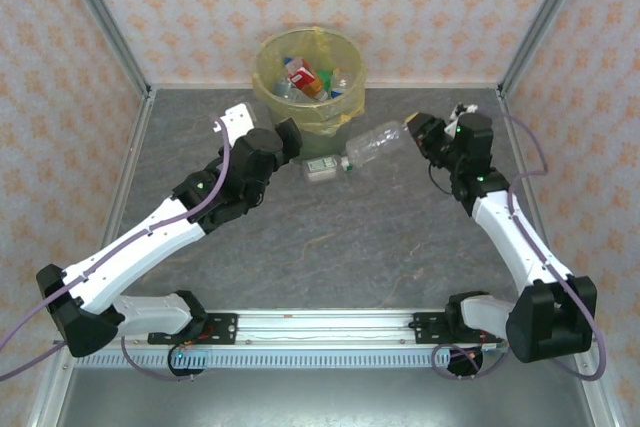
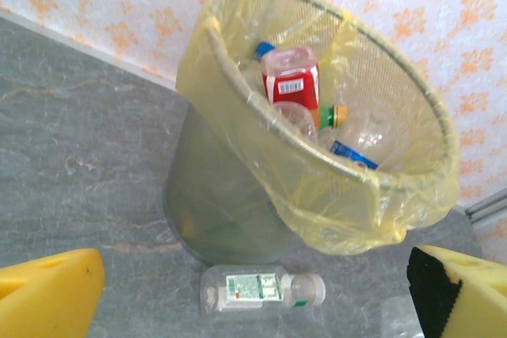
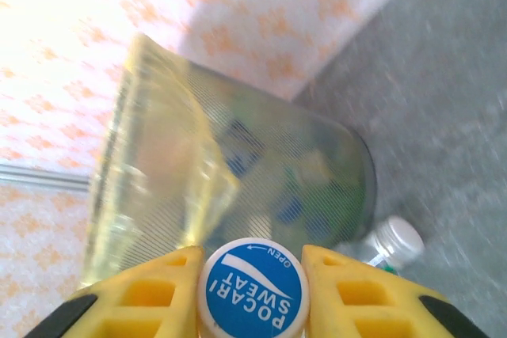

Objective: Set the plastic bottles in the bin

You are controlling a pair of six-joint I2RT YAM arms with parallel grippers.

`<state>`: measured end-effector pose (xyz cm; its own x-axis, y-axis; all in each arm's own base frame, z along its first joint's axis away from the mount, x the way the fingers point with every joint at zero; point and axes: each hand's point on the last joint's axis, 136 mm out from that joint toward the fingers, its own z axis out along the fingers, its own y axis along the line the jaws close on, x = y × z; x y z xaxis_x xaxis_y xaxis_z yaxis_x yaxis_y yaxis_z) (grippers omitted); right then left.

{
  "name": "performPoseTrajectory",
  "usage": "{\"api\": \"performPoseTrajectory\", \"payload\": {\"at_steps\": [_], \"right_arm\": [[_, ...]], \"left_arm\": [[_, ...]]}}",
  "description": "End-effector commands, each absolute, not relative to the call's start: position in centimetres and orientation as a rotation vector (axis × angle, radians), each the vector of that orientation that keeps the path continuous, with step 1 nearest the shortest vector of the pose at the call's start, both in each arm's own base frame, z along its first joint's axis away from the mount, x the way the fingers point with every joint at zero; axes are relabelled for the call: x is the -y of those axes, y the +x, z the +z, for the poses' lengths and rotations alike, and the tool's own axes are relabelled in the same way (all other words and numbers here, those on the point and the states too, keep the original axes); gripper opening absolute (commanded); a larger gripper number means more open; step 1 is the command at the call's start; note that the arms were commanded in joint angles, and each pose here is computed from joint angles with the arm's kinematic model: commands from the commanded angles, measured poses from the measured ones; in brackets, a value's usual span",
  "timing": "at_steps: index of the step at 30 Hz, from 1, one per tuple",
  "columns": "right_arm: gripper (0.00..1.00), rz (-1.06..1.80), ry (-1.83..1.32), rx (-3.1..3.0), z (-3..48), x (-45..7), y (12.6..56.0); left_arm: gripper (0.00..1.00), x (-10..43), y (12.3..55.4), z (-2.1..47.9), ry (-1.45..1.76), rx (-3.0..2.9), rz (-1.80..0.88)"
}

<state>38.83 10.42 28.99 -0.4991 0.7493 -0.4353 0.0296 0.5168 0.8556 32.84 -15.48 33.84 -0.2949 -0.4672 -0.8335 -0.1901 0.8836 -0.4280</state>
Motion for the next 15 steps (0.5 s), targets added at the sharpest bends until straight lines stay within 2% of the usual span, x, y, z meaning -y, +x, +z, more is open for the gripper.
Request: {"api": "performPoseTrajectory", "payload": {"at_steps": [1,5,15], "right_arm": [[0.31,0.958,0.579,-1.783,34.7,-9.0,39.1],[0.32,0.975,0.532,-1.637,40.8,-8.7,39.7],[0.33,1.052,0.549,-1.407,46.9,-8.8,45.2]], "left_arm": [[0.99,14.3,32.9,35.7,-0.477,-1.835,-0.229],[0.99,14.6,33.1,36.1,-0.466,-1.834,-0.241],[0.99,14.3,32.4,36.4,-0.504,-1.828,-0.309]]}}
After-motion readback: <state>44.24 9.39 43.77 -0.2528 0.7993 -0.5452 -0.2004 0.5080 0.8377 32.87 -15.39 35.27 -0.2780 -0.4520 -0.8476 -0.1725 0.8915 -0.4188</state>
